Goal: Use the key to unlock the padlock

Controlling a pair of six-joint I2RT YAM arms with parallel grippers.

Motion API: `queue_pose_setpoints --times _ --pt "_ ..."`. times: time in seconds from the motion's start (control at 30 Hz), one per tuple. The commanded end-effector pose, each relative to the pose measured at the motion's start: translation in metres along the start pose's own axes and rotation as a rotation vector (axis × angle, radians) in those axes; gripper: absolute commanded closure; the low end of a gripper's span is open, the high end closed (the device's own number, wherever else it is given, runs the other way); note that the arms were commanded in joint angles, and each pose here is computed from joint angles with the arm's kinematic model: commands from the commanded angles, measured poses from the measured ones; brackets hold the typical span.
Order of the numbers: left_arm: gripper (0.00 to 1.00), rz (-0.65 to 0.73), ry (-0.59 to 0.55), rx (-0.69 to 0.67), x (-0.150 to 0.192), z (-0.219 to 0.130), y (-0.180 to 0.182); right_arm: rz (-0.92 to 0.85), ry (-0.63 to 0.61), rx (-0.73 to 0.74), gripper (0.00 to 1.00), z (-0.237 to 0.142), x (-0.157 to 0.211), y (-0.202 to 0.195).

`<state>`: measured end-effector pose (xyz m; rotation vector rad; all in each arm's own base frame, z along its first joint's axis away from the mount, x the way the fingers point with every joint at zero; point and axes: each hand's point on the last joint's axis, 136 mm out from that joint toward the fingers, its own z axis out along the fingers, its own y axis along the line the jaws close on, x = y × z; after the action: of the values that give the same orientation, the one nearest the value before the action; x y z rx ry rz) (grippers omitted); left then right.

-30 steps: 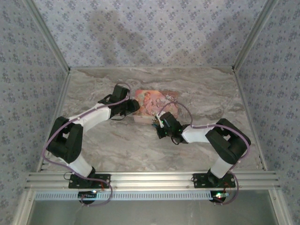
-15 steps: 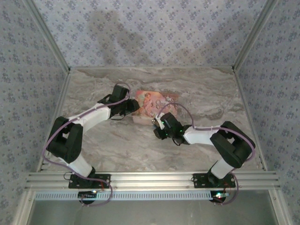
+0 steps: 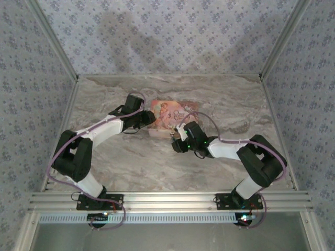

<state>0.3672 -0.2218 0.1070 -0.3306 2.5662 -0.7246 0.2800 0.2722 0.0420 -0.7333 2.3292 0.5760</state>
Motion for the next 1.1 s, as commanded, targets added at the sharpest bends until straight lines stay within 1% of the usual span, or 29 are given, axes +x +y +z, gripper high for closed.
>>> queue_pose_setpoints --times 0.0,0.27,0.4,0.47,0.53,0.57,0.67,0.73,0.97,1.07 --pt "0.57 0.007 0.003 0.010 -0.005 0.000 -0.005 -0.019 0.012 0.002 0.56 0.007 0.000 0.003" --pt "0.57 0.007 0.004 0.013 -0.006 -0.001 -0.006 -0.018 0.021 0.056 0.56 0.019 0.005 -0.004" --pt "0.57 0.004 0.006 0.012 -0.005 -0.001 -0.005 -0.027 0.033 0.075 0.58 0.026 0.007 -0.007" --pt "0.57 0.002 0.006 0.014 -0.004 0.000 -0.005 -0.033 0.034 0.079 0.62 0.028 0.008 -0.008" --pt "0.57 0.003 0.007 0.012 -0.004 0.000 -0.004 -0.036 0.039 0.088 0.69 0.030 0.009 -0.010" --pt "0.57 0.003 0.006 0.012 -0.005 -0.001 -0.005 -0.038 0.040 0.094 0.74 0.030 0.010 -0.011" --pt "0.57 0.005 0.006 0.012 -0.005 -0.001 -0.005 -0.045 0.042 0.099 0.92 0.029 0.012 -0.012" --pt "0.57 0.005 0.006 0.009 -0.005 0.000 -0.004 -0.058 0.040 0.103 0.99 0.027 0.013 -0.012" --pt "0.57 0.005 0.006 0.004 -0.005 0.000 -0.002 -0.165 0.026 0.115 1.00 0.012 0.007 -0.004" --pt "0.57 0.006 0.003 0.005 -0.007 0.000 -0.002 -0.242 0.021 0.148 1.00 0.004 0.002 -0.002"
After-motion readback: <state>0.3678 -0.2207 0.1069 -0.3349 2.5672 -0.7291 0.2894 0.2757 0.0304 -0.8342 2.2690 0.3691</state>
